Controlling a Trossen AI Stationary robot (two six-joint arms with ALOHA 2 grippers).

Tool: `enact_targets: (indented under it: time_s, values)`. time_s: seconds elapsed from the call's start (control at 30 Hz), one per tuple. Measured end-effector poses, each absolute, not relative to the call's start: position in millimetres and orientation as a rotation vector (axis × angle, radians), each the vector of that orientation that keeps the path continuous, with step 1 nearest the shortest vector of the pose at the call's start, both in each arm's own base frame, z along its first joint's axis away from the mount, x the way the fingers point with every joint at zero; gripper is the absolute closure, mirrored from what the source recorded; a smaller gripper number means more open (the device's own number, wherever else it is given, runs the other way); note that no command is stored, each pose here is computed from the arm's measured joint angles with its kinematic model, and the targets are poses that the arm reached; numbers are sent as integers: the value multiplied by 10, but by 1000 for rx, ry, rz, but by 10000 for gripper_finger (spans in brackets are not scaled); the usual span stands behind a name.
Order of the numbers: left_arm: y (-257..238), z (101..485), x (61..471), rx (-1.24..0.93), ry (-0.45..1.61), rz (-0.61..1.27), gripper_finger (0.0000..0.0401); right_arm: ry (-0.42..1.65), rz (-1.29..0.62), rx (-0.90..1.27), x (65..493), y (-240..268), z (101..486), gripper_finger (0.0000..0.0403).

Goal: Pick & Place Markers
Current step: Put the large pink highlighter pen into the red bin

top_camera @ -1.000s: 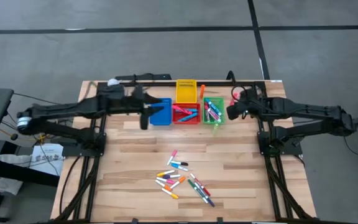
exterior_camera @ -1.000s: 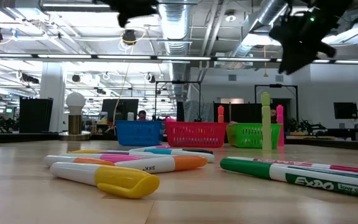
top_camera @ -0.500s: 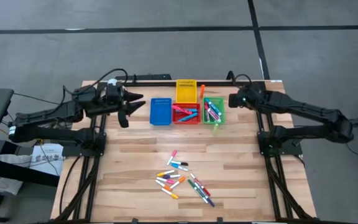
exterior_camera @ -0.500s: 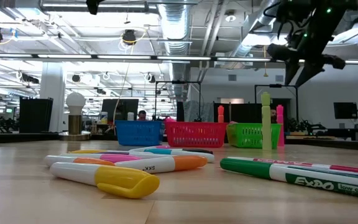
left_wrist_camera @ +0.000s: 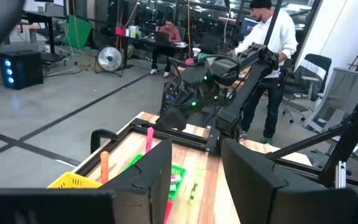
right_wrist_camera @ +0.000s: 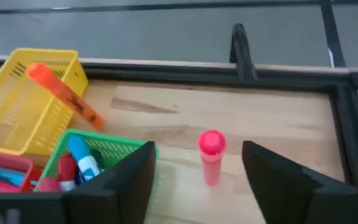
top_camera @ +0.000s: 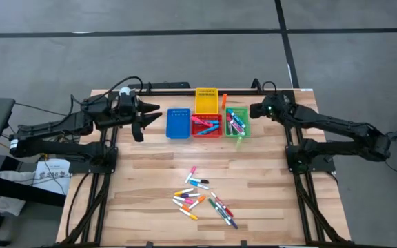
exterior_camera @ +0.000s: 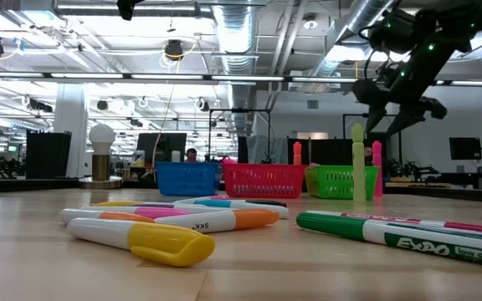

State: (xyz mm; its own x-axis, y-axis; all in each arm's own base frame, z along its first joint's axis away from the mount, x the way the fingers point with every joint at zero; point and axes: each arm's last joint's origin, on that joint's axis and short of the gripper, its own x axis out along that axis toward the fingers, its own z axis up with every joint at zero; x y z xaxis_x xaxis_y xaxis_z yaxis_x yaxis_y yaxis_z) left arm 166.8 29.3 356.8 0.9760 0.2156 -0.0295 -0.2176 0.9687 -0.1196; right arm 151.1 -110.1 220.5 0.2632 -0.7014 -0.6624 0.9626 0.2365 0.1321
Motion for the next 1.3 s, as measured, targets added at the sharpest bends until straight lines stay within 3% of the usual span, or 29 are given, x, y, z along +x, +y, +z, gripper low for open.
enact_targets:
  time_s: [0.2, 0.77, 1.13, 1.3]
  values:
    - [293, 3568, 1669, -123, 16, 219, 261, 541, -1244, 500, 1546, -1140, 2066, 143]
    - [295, 3571, 1669, -122, 12, 226, 261, 622, -1287, 452, 1763, -1289, 1663, 143]
    - [295, 3572, 1669, -118, 13, 226, 261, 625, -1306, 458, 1763, -1309, 1635, 143]
    - [295, 3572, 1669, -118, 13, 226, 261, 616, -1322, 467, 1758, -1311, 1633, 165]
